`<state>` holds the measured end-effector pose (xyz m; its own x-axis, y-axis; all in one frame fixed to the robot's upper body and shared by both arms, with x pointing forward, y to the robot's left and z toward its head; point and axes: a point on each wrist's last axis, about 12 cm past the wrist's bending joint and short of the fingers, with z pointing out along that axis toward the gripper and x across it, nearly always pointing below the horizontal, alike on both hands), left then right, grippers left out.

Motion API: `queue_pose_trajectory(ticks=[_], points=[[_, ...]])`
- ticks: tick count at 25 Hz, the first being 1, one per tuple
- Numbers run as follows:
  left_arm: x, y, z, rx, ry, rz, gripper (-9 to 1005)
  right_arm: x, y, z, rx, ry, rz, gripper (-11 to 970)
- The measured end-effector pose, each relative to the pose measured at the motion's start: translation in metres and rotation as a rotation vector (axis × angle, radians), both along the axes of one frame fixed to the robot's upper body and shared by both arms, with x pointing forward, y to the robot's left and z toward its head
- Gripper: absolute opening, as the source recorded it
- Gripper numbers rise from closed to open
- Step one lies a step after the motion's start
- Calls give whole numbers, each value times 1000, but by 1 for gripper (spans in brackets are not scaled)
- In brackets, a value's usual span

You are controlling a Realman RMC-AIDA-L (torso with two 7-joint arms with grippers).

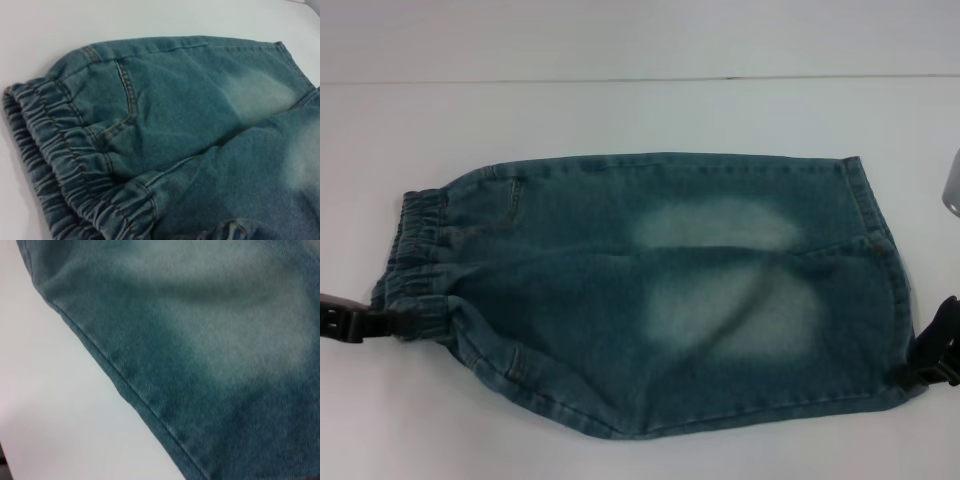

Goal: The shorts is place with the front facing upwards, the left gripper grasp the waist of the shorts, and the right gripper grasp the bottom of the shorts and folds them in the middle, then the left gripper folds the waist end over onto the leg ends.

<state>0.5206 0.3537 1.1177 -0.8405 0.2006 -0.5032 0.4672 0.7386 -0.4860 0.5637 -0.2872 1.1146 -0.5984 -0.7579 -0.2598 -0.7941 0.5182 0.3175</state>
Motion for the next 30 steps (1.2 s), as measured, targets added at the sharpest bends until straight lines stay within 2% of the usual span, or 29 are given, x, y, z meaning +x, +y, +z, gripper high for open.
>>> queue_pose_trajectory(ticks=[1,6,9,14,15,16,18,23,30], points=[[1,1,1,0,4,4,49,0,0,1,10,-5,-2,43],[4,3,10,-16,36,24,49,1,-9,11,129,-26,-47,43],[9,6,15,-16,54,80,49,-2,-19,13,234,-57,-83,43],[22,11,19,-4,52,188,50,-5,-34,3,413,-130,-190,43],[22,11,19,-4,52,188,50,-4,-37,0,447,-153,-228,43],[28,14,21,2,41,251,50,-3,-40,-3,475,-186,-270,43],[33,16,22,4,31,287,50,-1,-45,-8,516,-259,-337,43],[49,13,25,-22,-6,357,50,6,-43,-31,581,-405,-503,44],[56,8,25,-93,-54,390,51,15,-34,-43,598,-521,-618,44]])
